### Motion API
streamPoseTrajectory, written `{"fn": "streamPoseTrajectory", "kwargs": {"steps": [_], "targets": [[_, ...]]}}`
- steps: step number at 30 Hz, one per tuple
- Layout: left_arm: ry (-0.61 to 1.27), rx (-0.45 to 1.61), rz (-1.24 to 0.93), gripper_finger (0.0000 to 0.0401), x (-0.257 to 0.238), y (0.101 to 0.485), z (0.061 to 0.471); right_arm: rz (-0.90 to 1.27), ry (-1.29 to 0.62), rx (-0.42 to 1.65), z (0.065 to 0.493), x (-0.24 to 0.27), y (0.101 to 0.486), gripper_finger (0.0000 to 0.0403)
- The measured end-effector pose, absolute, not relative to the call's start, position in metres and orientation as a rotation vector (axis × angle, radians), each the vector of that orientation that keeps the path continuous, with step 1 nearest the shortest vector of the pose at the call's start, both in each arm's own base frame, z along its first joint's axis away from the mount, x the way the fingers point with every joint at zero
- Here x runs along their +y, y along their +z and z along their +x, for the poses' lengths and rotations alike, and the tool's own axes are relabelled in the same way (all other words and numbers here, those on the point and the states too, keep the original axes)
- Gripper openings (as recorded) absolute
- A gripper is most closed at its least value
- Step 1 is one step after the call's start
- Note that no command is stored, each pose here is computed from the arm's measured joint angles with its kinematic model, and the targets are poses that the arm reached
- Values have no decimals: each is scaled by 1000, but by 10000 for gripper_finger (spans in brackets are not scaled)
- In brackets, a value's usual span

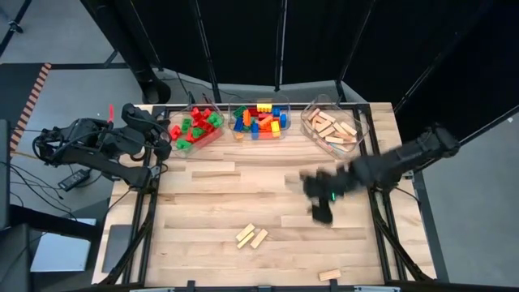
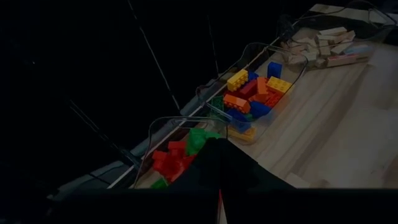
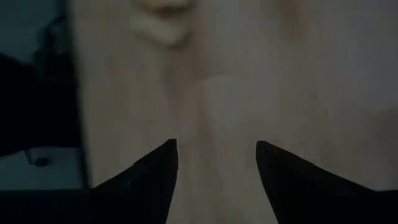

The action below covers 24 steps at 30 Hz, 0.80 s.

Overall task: Sort blocks by size
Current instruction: Put the brown wooden block into the right transparent bin

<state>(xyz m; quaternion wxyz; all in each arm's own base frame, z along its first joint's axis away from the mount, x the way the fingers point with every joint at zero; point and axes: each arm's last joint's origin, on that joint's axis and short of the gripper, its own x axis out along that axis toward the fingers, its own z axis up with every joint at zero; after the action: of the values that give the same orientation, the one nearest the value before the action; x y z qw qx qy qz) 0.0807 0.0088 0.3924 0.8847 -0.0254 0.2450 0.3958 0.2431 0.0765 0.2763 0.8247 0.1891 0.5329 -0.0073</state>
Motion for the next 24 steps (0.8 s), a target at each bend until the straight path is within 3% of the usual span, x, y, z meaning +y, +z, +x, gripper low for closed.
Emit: {"fn": "streamPoseTrajectory", "kwargs": {"steps": [6,12,17,24], "targets": [[821,514,-45,4,9,392,81,375,30,1071,235,164,257,226],[818,518,-33,4,9,392,81,361,191,1194,243,219,206,226],[818,518,-33,4,9,392,81,442,150,1312,245,235,176,226],[818,518,-34,4,9,392,81,437,124,1320,232,245,176,226]]}}
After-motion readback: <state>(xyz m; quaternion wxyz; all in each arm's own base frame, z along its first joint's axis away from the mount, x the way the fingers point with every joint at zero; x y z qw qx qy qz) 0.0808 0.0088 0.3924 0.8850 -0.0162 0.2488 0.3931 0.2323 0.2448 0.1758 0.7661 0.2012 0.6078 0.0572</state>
